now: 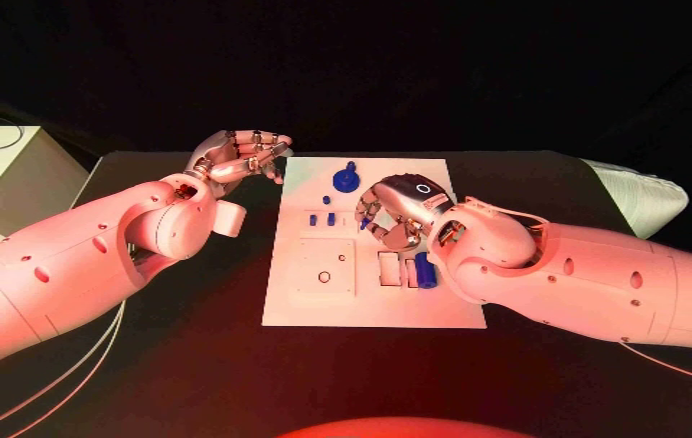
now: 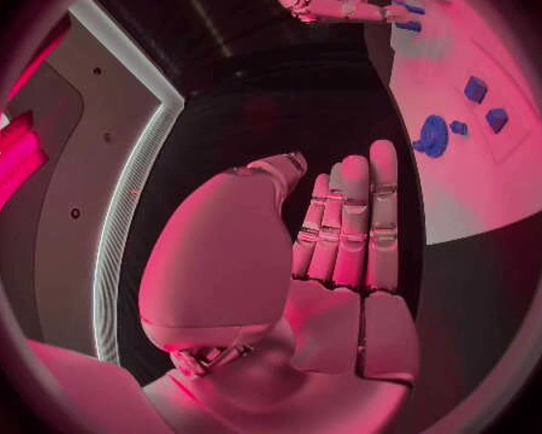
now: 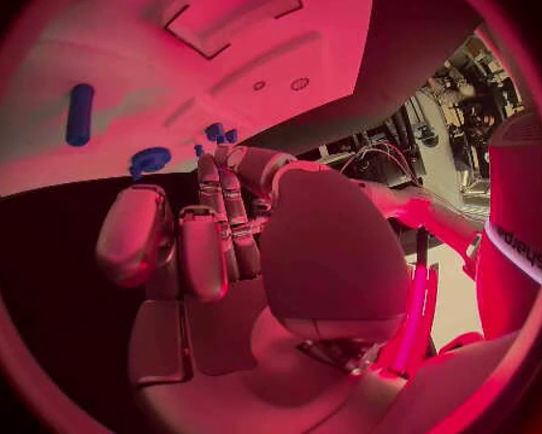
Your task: Assemble the parts on the task board
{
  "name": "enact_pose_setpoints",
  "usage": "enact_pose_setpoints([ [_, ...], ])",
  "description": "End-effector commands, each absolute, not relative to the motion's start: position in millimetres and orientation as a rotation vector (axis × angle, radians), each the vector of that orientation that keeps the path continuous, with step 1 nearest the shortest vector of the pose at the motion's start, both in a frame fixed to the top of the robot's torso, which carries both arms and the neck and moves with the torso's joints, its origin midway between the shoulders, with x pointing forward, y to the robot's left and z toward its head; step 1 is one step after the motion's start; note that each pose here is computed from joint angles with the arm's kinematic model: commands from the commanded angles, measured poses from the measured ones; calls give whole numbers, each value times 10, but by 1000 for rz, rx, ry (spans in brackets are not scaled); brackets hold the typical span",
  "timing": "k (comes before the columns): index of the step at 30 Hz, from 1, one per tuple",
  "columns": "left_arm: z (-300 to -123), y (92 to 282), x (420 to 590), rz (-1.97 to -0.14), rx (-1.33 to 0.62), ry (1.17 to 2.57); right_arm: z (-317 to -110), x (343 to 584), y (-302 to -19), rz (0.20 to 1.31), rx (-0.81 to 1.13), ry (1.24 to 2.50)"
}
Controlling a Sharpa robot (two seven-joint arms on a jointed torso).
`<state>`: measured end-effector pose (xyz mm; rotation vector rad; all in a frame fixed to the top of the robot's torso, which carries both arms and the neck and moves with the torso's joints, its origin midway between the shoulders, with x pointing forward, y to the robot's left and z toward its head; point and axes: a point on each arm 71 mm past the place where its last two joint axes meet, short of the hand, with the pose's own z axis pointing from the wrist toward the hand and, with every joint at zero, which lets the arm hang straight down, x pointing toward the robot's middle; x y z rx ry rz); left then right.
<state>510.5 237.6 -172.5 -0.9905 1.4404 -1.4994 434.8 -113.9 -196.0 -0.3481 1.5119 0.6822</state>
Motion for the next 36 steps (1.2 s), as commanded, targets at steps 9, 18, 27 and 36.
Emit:
enact_pose_setpoints([
  [9, -1719, 2325, 5100, -1502, -1043, 1404, -2155, 4211, -893, 658, -479, 1489],
  [18, -1715, 2320, 5095, -1504, -1042, 1403, -2262, 4149, -810, 647, -501, 1482],
  [27, -1717, 2337, 5099, -1499, -1043, 1399, -2319, 4156, -772, 647, -517, 1508],
  [36, -1724, 2335, 5104, -1500, -1044, 1404, -2356, 4186, -768, 638, -516, 1515],
])
